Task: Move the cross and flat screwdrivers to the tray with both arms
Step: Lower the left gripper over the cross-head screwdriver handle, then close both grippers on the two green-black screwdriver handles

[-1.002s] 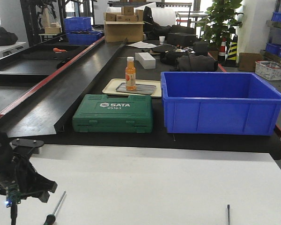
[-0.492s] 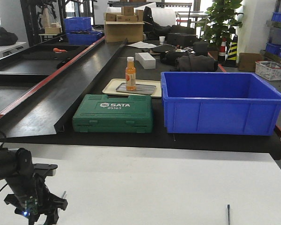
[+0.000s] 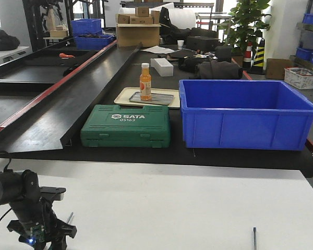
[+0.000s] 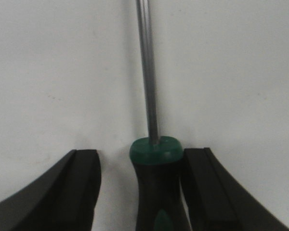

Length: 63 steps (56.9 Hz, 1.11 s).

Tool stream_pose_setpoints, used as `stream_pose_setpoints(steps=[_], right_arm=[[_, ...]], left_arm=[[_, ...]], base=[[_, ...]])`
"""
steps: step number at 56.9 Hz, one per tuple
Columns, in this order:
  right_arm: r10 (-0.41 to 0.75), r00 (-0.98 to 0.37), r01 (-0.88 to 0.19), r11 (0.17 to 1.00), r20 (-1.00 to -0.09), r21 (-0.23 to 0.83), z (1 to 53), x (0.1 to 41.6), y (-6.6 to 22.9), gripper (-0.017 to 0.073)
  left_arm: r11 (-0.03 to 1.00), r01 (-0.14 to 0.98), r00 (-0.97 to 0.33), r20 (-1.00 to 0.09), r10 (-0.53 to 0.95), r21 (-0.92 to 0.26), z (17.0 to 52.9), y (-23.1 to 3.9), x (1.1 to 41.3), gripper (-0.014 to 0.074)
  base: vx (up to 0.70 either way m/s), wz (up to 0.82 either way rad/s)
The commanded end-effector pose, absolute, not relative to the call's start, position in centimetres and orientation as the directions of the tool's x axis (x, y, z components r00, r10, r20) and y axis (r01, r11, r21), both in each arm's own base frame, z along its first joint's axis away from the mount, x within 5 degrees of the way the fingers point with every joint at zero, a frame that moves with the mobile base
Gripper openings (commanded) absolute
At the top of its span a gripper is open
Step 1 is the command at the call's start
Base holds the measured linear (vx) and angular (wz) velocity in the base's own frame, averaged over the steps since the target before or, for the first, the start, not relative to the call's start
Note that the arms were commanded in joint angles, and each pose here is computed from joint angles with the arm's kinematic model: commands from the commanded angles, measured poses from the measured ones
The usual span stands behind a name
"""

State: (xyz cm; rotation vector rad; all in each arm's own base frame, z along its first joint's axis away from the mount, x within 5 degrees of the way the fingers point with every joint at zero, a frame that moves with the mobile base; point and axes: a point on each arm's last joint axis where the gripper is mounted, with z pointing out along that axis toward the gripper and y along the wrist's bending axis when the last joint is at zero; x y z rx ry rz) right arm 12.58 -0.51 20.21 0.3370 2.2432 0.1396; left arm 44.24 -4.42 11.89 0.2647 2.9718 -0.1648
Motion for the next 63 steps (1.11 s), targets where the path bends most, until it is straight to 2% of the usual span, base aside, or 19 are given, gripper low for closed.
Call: stream_pose_setpoints(steps=[1, 6, 10, 16, 18, 25, 31, 36, 44, 50, 57, 63], right_arm=[[0.276, -0.537, 0.181, 0.961, -0.797, 0.210, 21.7, 13.4, -0.7, 0.0592], [0.276, -0.537, 0.181, 0.961, -0.797, 0.210, 21.7, 13.4, -0.7, 0.0592], [0.276, -0.530, 0.181, 0.961, -0.802, 0.211, 21.8, 13.4, -0.7, 0.0592], [0.271, -0.496, 0.175, 0.962, -0.825, 0.210, 22.1, 13.6, -0.8, 0.0592], [0.270, -0.480, 0.174, 0.962, -0.835, 0.211, 22.2, 13.7, -0.8, 0.0592], [0.280, -0.459, 0.177, 0.959, -0.843, 0.222, 22.4, 13.8, -0.9, 0.0592], [0.311, -0.479, 0.190, 0.950, -0.821, 0.249, 22.2, 13.7, -0.8, 0.0592], [0.333, -0.560, 0.199, 0.943, -0.759, 0.267, 22.6, 13.6, -0.5, 0.0592], [0.248, -0.677, 0.146, 0.968, -0.693, 0.204, 24.6, 14.7, -0.3, 0.0592], [0.234, -0.710, 0.134, 0.971, -0.664, 0.199, 26.8, 17.2, -0.3, 0.0592], [0.231, -0.776, 0.138, 0.970, -0.587, 0.199, 27.9, 20.8, -0.5, 0.0592], [0.225, -0.822, 0.140, 0.970, -0.523, 0.197, 28.2, 24.7, -0.6, 0.0592]], left_arm=[[0.977, 0.184, -0.959, -0.236, 0.155, -0.105, 14.2, -4.9, 44.8, 0.0503], [0.976, 0.184, -0.963, -0.221, 0.155, -0.116, 14.0, -5.0, 44.7, 0.0483], [0.974, 0.188, -0.964, -0.215, 0.159, -0.123, 14.0, -5.0, 44.6, 0.0432], [0.973, 0.191, -0.967, -0.196, 0.164, -0.127, 13.9, -5.0, 44.4, 0.0277], [0.973, 0.192, -0.968, -0.186, 0.166, -0.129, 13.9, -5.0, 44.3, 0.0188], [0.973, 0.193, -0.970, -0.176, 0.168, -0.130, 13.9, -5.0, 44.2, -0.0013], [0.973, 0.192, -0.970, -0.176, 0.168, -0.131, 14.1, -5.0, 44.2, -0.0009], [0.972, 0.194, -0.969, -0.178, 0.169, -0.132, 14.8, -5.0, 44.0, -0.0006], [0.977, 0.165, -0.966, -0.224, 0.132, -0.135, 17.5, -5.0, 43.7, -0.0005], [0.981, 0.135, -0.948, -0.307, 0.087, -0.139, 20.3, -5.0, 43.6, -0.0004], [0.983, 0.128, -0.901, -0.431, 0.058, -0.135, 24.0, -4.9, 43.3, -0.0004], [0.982, 0.136, -0.869, -0.492, 0.055, -0.130, 26.5, -4.8, 42.6, -0.0004]], base=[[0.00, 0.00], [0.00, 0.00], [0.00, 0.00], [0.00, 0.00], [0.00, 0.00], [0.00, 0.00], [0.00, 0.00], [0.00, 0.00], [0.00, 0.00], [0.00, 0.00], [0.00, 0.00], [0.00, 0.00]])
